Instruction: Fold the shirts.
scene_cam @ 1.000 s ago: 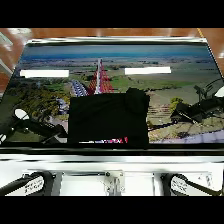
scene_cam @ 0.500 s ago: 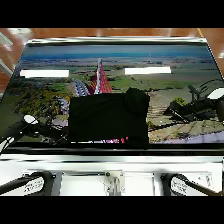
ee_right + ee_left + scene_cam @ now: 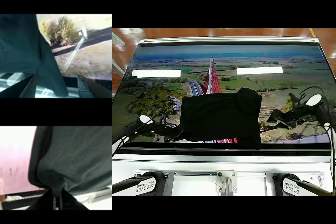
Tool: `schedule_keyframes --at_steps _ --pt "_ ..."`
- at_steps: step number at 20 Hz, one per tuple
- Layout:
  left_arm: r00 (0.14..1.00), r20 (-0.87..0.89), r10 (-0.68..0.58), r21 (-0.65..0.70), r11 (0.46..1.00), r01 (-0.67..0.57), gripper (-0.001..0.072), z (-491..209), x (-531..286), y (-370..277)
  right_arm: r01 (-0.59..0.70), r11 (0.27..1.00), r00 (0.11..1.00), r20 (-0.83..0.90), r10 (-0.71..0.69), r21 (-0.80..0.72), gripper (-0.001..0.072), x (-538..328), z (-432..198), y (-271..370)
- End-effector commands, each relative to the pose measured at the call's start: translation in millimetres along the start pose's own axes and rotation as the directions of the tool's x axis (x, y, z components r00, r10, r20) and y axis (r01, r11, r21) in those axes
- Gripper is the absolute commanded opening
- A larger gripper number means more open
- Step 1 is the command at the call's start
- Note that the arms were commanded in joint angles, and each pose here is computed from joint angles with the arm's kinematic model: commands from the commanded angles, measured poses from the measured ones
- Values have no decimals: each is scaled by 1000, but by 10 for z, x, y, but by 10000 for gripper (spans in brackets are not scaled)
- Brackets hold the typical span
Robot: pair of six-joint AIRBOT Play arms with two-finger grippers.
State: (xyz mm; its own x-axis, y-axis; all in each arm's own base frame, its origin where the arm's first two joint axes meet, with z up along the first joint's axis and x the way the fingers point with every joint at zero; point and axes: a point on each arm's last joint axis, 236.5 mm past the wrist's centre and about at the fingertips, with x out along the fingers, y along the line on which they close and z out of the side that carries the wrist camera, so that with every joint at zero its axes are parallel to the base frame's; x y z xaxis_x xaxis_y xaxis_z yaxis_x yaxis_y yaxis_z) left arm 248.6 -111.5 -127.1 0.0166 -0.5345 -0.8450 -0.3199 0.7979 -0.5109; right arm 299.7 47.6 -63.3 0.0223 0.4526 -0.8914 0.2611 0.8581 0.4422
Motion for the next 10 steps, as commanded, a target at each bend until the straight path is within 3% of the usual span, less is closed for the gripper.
schedule_keyframes --at_steps 1,8,9,10 --pt "1000 4 -24 57 998 24 45 -25 -63 -91 -79 996 995 -53 81 42 624 366 -225 94" --pt "992 104 -76 134 989 62 46 55 -328 -333 -60 998 998 -26 60 16 620 898 -215 405" --pt "991 108 -78 138 988 63 46 58 -341 -343 -59 998 998 -10 59 32 581 917 -185 432" --pt "990 116 -81 144 987 64 46 73 -365 -362 -69 997 998 0 69 45 425 922 -168 480"
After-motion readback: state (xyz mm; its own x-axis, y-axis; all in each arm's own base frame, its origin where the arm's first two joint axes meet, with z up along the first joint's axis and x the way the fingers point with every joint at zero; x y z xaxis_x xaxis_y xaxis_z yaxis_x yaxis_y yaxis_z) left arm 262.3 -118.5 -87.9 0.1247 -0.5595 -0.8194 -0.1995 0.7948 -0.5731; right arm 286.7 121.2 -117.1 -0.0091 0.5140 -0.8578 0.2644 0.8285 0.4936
